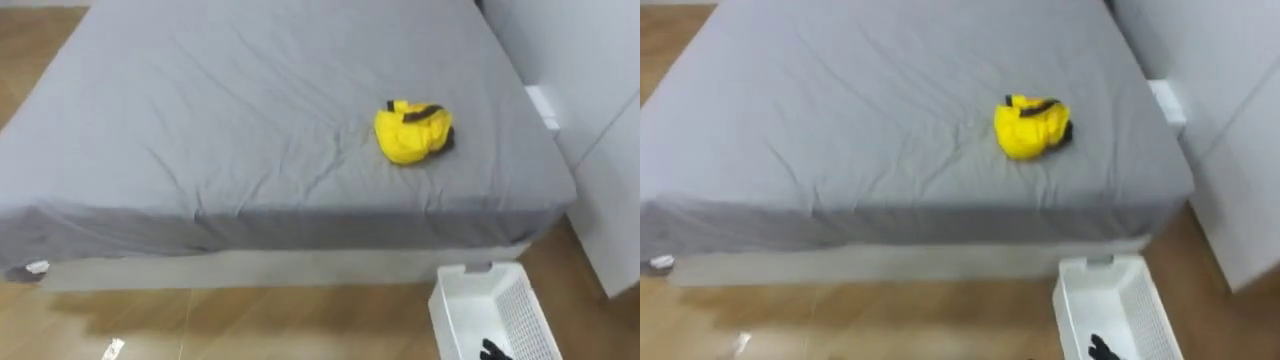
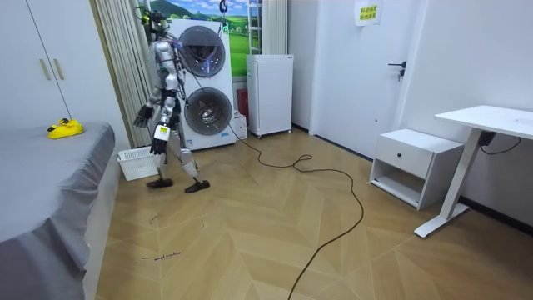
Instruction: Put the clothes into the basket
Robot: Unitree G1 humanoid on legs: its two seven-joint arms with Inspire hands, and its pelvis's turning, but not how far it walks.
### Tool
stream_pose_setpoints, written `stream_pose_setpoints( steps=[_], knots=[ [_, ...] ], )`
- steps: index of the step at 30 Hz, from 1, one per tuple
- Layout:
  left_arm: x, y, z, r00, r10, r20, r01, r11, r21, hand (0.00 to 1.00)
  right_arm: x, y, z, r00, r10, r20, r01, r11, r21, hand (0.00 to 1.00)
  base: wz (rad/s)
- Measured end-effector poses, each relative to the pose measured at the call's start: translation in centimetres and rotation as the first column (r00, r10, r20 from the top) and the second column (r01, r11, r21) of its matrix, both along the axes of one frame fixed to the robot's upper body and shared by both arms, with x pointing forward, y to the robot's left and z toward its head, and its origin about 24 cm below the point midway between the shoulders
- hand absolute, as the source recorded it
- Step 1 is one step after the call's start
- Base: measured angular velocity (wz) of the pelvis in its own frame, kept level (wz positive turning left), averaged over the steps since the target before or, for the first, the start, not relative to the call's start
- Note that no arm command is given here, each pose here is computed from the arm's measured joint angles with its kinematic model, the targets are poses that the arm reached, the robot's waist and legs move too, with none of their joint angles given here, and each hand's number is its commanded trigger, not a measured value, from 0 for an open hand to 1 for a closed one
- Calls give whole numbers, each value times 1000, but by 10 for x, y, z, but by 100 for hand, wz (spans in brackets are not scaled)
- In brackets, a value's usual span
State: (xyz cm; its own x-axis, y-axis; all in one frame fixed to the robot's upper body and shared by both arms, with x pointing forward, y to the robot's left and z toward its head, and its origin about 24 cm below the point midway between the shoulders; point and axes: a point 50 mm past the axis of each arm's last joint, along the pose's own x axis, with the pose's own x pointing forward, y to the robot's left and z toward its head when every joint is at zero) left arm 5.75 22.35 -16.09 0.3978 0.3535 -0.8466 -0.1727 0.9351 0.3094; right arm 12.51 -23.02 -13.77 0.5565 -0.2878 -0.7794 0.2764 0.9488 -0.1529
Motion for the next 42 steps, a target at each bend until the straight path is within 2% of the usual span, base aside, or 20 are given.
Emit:
stream_pose_setpoints(
  steps=[3, 6, 7, 8, 9, 11, 17, 20, 26, 28, 31, 36, 42],
  knots=[
    [-21, 4, -2, 998, 33, -49, -33, 999, 3, 0, 28, -1, 19, 987, -14, 158, 19, 999, -31, 0, 25],
    [-28, 3, -2, 997, 41, -63, -41, 999, 0, 0, 55, -6, 36, 963, -6, 270, 22, 998, -58, 0, 11],
    [-32, 7, -1, 997, 48, -67, -48, 999, 10, 0, 60, -2, 39, 959, 0, 285, 15, 999, -51, 0, -20],
    [-38, 20, 2, 996, 51, -78, -48, 998, 45, 0, 68, 8, 44, 947, 15, 320, -5, 999, -32, 0, -39],
    [-45, 20, 1, 993, 47, -111, -42, 998, 49, 0, 69, 6, 46, 947, 43, 319, -28, 998, -54, 0, -30],
    [-40, 21, 3, 995, 51, -88, -47, 997, 54, 0, 70, 10, 47, 943, 60, 329, -45, 998, -51, 0, -9],
    [-27, 7, 2, 999, 27, -44, -26, 1000, 13, 0, 73, 13, 53, 932, 81, 355, -59, 996, -72, 0, -9],
    [-22, 7, 4, 998, 55, -12, -55, 998, 8, 0, 69, 13, 52, 932, 81, 353, -57, 995, -77, 0, -25],
    [-35, 6, 2, 994, 101, -35, -100, 995, 8, 0, 71, 23, 59, 914, 124, 387, -97, 991, -88, 0, -44],
    [-39, 8, 1, 992, 116, -51, -116, 993, 13, 0, 73, 25, 63, 902, 174, 394, -129, 982, -138, 0, -4],
    [-40, 6, 0, 991, 117, -59, -117, 993, 6, 0, 72, 22, 63, 905, 173, 389, -116, 979, -165, 0, 3],
    [-26, 6, 1, 995, 101, -27, -101, 995, -4, 0, 71, 19, 58, 915, 181, 360, -116, 974, -195, 0, 25],
    [-17, 7, 0, 996, 86, -32, -87, 996, -18, 0, 76, 30, 48, 920, 252, 299, -205, 962, -179, 0, 21]
  ],
)
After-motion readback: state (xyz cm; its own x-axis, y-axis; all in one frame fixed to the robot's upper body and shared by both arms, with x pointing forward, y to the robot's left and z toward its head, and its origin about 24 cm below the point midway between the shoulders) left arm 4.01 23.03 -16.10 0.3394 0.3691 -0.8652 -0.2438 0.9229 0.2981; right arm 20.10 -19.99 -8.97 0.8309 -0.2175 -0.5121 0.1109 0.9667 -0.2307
